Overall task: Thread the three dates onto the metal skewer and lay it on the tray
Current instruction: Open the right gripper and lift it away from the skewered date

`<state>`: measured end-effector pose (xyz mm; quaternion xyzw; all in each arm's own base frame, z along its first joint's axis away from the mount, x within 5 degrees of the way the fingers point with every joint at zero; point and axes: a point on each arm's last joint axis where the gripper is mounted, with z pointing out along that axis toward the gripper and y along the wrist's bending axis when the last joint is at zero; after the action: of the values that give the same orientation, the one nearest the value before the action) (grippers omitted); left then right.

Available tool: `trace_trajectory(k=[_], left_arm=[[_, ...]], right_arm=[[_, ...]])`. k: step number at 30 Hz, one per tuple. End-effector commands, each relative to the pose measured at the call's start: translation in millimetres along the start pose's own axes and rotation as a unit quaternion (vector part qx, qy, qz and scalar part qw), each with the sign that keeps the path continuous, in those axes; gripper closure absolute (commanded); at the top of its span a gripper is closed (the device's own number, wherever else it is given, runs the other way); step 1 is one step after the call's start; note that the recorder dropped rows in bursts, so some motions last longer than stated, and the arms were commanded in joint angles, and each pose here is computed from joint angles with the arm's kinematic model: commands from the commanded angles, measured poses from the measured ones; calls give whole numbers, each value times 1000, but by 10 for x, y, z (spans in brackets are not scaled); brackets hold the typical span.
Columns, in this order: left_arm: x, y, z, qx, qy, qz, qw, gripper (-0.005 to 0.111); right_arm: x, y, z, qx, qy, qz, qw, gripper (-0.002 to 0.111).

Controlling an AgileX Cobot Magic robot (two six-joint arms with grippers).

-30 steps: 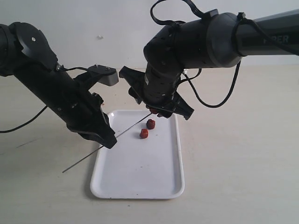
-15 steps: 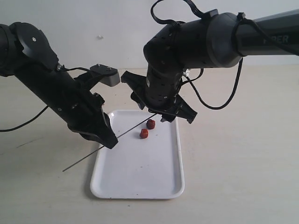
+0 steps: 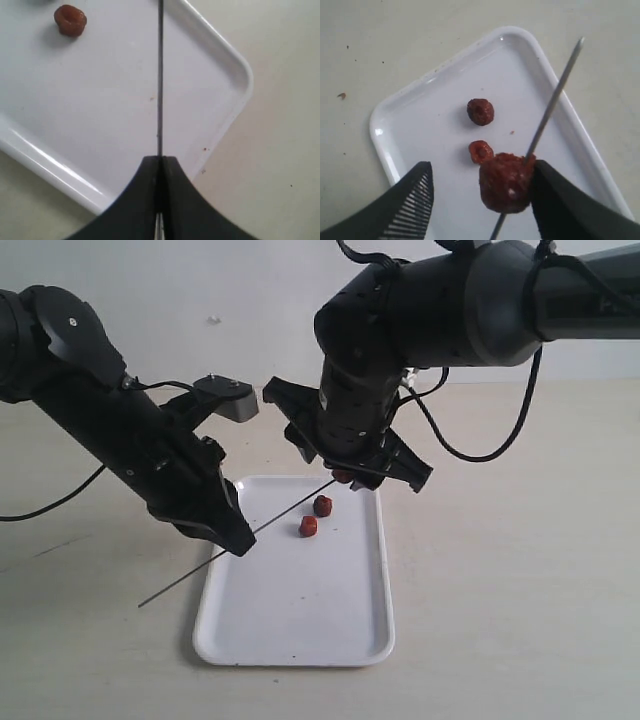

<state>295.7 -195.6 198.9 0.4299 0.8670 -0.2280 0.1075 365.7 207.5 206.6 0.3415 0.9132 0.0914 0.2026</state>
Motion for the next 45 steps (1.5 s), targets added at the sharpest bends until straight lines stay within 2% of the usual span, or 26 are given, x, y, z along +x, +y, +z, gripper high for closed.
trace_trajectory(k=[1,15,19,24,28,30,35,41,43,45], left_arm=[[-24,-37,-7,5,-4,4,1000,107],[-30,-31,-7,2,-7,4,1000,107],[-36,-25,-7,-1,-10,4,1000,107],[-45,-16,-7,-6,-15,4,1000,107],[-88,15,-10,-23,-39,0,999,107],[-113,9,-12,-20,-53,4,998,107],[-141,-2,-15,-14,-68,1,998,107],[-141,-2,-15,-14,-68,9,998,107],[-154,-4,-17,-13,-75,11,997,107],[-170,-13,-19,-9,-84,12,996,107]], right_arm=[[-13,-22,-67,15,-6,-13,1000,52],[-2,-78,-81,44,2,-36,998,52],[-3,-146,-187,76,14,-50,996,52],[-73,-287,-505,130,6,-53,990,52],[-175,-358,-843,129,-20,-72,989,52],[-265,-409,-1018,121,-61,-91,987,52],[-287,-771,-1269,134,-110,-104,979,52],[-258,-1020,-1171,180,-138,-143,963,52],[-286,-1066,-1132,203,-156,-196,947,52],[-351,-1092,-1119,232,-188,-272,915,52]])
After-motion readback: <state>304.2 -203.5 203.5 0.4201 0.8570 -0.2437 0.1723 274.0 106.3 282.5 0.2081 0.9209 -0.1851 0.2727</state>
